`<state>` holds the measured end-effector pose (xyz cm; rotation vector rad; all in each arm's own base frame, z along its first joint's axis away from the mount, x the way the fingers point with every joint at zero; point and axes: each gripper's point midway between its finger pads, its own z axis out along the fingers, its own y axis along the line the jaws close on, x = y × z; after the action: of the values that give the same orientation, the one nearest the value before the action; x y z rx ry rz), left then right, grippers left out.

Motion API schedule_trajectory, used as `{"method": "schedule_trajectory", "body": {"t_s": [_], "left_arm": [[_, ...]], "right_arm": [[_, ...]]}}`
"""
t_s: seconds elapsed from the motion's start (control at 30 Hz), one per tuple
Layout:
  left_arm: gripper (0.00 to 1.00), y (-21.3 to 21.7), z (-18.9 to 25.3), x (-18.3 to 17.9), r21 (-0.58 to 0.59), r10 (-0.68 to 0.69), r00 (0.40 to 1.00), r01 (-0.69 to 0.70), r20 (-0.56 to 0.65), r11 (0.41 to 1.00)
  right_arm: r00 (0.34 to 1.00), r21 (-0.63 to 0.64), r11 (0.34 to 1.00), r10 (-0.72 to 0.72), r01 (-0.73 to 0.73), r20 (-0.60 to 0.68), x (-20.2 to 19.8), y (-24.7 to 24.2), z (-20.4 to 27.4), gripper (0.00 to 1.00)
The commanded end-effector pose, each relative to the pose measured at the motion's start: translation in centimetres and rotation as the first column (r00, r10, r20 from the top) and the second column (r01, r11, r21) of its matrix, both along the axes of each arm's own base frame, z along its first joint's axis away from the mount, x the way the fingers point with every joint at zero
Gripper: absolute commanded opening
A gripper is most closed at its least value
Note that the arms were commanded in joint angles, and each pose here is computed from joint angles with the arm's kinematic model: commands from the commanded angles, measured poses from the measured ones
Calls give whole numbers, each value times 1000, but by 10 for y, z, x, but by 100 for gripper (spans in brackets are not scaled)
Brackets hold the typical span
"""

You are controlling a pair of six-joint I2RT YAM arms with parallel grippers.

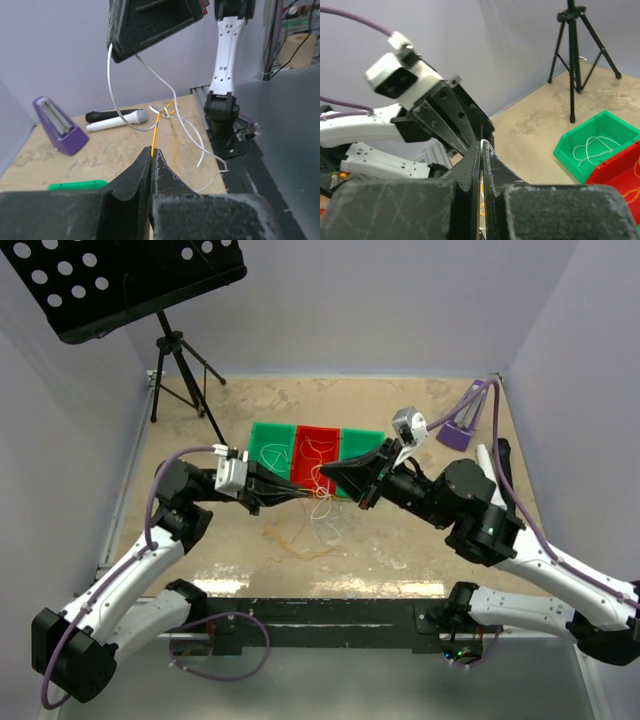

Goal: Untangle the cables

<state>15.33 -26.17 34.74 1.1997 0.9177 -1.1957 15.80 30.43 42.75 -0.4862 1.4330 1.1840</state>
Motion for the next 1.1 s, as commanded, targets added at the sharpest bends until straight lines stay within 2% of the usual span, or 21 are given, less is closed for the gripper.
{"method": "schedule_trajectory", "body": {"t_s": [0.0,0.13,0.5,0.83,0.97,1.07], "left_arm": [[0,7,21,12,-33,122,982,-118,143,992],[0,13,11,27,-17,207,964,-207,165,978],[0,28,-27,52,58,350,931,-357,107,932],[0,32,-53,56,99,380,920,-389,96,916],[0,31,-61,53,113,371,925,-378,79,919],[0,32,-65,53,121,376,923,-383,75,916]], "right_arm": [[995,-7,995,-96,96,-15,8,-20,-4,0],[979,44,978,-204,204,-3,9,-58,17,0],[914,104,912,-404,397,47,3,-141,71,0],[822,252,804,-568,539,53,-9,-219,131,0],[808,297,783,-586,547,58,-11,-228,146,0],[794,254,779,-604,572,65,-3,-221,143,0]]}}
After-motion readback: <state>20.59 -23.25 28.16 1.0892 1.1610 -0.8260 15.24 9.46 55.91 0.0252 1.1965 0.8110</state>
